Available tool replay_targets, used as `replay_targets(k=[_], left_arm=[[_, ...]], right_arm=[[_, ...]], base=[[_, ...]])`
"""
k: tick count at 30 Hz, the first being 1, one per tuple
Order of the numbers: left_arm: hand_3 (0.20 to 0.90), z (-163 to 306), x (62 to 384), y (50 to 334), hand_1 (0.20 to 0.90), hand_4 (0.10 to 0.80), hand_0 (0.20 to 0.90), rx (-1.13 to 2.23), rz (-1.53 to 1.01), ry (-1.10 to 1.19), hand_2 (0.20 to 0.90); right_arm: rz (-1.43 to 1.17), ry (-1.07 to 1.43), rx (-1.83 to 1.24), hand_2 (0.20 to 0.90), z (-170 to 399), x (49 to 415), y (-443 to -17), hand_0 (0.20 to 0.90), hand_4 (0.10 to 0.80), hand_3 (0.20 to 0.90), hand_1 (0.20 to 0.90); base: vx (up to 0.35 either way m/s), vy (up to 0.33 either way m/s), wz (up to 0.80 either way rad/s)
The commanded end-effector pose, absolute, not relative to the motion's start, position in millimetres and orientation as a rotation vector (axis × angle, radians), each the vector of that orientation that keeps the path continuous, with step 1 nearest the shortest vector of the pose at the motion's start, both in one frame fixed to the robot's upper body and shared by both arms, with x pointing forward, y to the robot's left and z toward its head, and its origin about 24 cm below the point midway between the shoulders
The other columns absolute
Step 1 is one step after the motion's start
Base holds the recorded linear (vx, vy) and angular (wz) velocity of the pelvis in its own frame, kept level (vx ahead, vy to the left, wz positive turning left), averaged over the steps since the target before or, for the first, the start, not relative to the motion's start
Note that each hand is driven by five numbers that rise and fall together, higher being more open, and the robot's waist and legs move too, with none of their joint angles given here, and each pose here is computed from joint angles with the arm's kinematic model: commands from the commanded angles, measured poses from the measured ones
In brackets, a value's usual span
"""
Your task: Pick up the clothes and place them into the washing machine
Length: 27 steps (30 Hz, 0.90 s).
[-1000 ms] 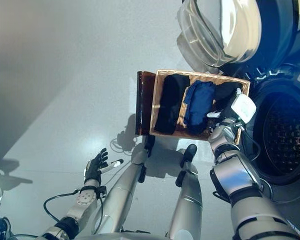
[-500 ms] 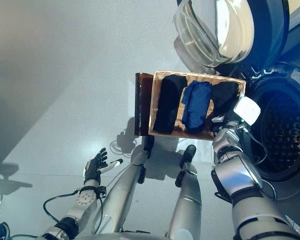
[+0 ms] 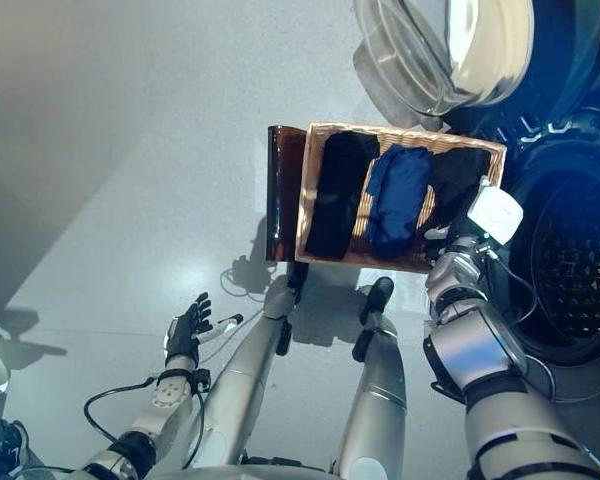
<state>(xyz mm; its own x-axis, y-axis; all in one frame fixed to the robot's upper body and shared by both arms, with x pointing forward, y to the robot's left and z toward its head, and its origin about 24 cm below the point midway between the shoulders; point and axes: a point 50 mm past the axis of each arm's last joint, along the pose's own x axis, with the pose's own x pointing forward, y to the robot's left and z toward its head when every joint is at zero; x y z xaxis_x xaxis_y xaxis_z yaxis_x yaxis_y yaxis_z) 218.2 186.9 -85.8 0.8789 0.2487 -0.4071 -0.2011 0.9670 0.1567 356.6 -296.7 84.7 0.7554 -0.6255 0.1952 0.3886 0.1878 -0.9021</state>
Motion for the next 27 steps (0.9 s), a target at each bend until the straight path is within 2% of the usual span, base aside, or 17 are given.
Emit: replay_targets(k=[1,4,5,6,7,9,10,19,27], left_arm=[[0.9,-90.8,198.2,206.6,0.9,0.8,0.9,0.121,0.326,0.446,0.9],[0.9,-87.0,200.1,206.2,0.9,0.8,0.9,0.115,0.316,0.422,0.9],[0.9,-85.9,200.9,205.7,0.9,0.8,0.9,0.111,0.311,0.416,0.9],[0.9,-84.7,201.4,204.9,0.9,0.8,0.9,0.108,0.307,0.408,0.9],[0.9,-82.4,203.3,203.6,0.9,0.8,0.9,0.102,0.301,0.395,0.9],[0.9,-79.7,206.1,202.2,0.9,0.8,0.9,0.101,0.295,0.38,0.9],[0.9,-79.5,206.7,201.8,0.9,0.8,0.9,0.099,0.293,0.379,0.9],[0.9,-84.0,205.3,204.3,0.9,0.8,0.9,0.109,0.318,0.404,0.9],[0.9,-88.7,195.2,211.8,0.9,0.8,0.9,0.117,0.32,0.436,0.9]], right_arm=[[-0.882,0.211,-1.289,0.9,119.9,343.5,-345.1,0.9,0.8,0.9,0.9],[-0.897,0.213,-1.298,0.9,125.4,342.7,-349.4,0.9,0.8,0.9,0.9],[-0.894,0.217,-1.308,0.801,125.8,342.4,-350.3,0.801,0.729,0.801,0.801],[-0.898,0.212,-1.308,0.656,128.2,343.0,-350.6,0.656,0.625,0.656,0.656],[-0.899,0.205,-1.311,0.464,130.1,343.9,-350.3,0.464,0.488,0.464,0.464],[-0.891,0.197,-1.321,0.266,131.1,345.7,-347.9,0.266,0.347,0.266,0.266],[-0.889,0.197,-1.32,0.2,130.9,346.1,-347.4,0.2,0.3,0.2,0.2],[-0.839,0.216,-1.318,0.2,115.2,348.0,-335.1,0.2,0.3,0.2,0.2],[-0.907,0.276,-1.244,0.2,110.3,334.5,-353.7,0.2,0.3,0.2,0.2]], base=[[0.0,0.0,0.0],[0.001,0.008,0.01],[0.006,0.025,0.03],[0.0,0.0,0.0],[0.0,0.0,0.0],[0.0,0.0,0.0],[0.0,0.0,0.0],[-0.003,0.001,0.03],[0.007,-0.002,0.01]])
